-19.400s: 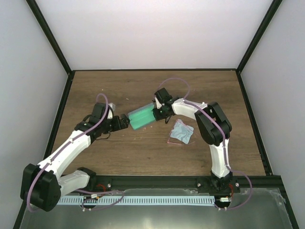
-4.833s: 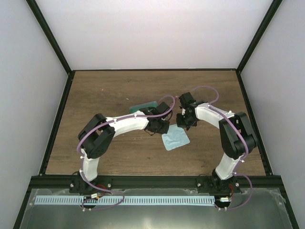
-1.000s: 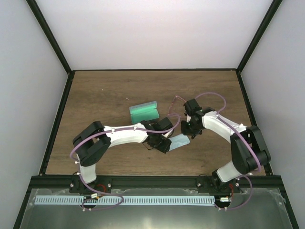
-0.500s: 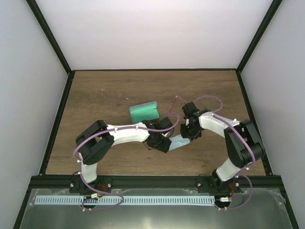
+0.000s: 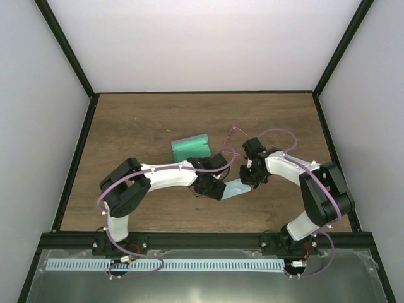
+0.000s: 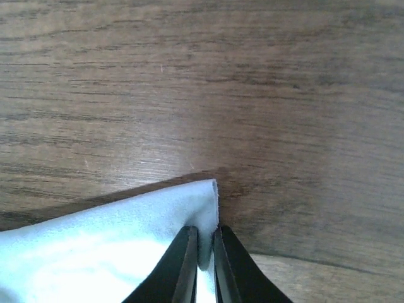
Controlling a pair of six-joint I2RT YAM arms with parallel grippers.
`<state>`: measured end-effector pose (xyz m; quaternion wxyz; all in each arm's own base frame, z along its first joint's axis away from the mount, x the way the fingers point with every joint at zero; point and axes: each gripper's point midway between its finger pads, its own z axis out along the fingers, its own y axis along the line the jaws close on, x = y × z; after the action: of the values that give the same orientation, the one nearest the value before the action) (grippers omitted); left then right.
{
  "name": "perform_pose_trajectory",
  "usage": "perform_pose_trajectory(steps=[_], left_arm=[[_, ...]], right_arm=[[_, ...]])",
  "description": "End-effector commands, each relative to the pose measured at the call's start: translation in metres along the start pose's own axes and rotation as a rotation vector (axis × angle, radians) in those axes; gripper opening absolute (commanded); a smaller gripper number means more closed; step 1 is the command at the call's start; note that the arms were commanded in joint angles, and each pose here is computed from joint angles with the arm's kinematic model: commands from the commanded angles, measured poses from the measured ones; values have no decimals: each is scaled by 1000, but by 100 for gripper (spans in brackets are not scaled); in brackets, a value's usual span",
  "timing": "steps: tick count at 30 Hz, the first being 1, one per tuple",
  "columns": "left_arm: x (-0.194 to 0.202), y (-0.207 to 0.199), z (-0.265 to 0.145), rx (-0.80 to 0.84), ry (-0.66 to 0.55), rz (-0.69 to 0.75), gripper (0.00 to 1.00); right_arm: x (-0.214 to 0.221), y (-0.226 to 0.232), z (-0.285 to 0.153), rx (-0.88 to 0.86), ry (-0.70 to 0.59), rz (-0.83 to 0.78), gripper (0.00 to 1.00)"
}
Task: Organize the sunglasses
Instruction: Pick up the glasses cleaning cloth from the center of the board.
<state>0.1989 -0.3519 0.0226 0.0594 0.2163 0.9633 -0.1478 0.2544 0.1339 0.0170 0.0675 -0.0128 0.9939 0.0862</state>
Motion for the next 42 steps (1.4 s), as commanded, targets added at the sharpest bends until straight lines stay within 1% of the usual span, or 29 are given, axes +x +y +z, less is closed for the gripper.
perform_pose_trajectory(steps=[1,3,10,13,16,18,21,31,39,42], left_arm=[[3,12,1,-28,15,-39,62],[3,13,1,-28,17,-46,62],[0,19,0,-37,11,-91,62],[1,20,2,-33,26,-109,60],[5,22,7,-47,54,-122,55],[7,22,10,-49,70,-129,47],[10,23,13,-52,85,-137,39],[18,15,24,-33,135,-121,32],[25,15,34,-31,174,-113,19],[26,16,35,-33,179,-113,10]], right_arm=[[29,-3,7,1,86,15,5],[30,-1,5,-8,87,21,1],[34,9,0,-66,105,94,1],[33,10,0,-72,104,108,1],[33,11,1,-72,106,109,1],[33,12,1,-76,108,110,1],[31,12,0,-78,104,109,1],[32,11,1,-73,106,104,1],[32,10,1,-69,106,103,1],[33,10,1,-69,106,101,1]])
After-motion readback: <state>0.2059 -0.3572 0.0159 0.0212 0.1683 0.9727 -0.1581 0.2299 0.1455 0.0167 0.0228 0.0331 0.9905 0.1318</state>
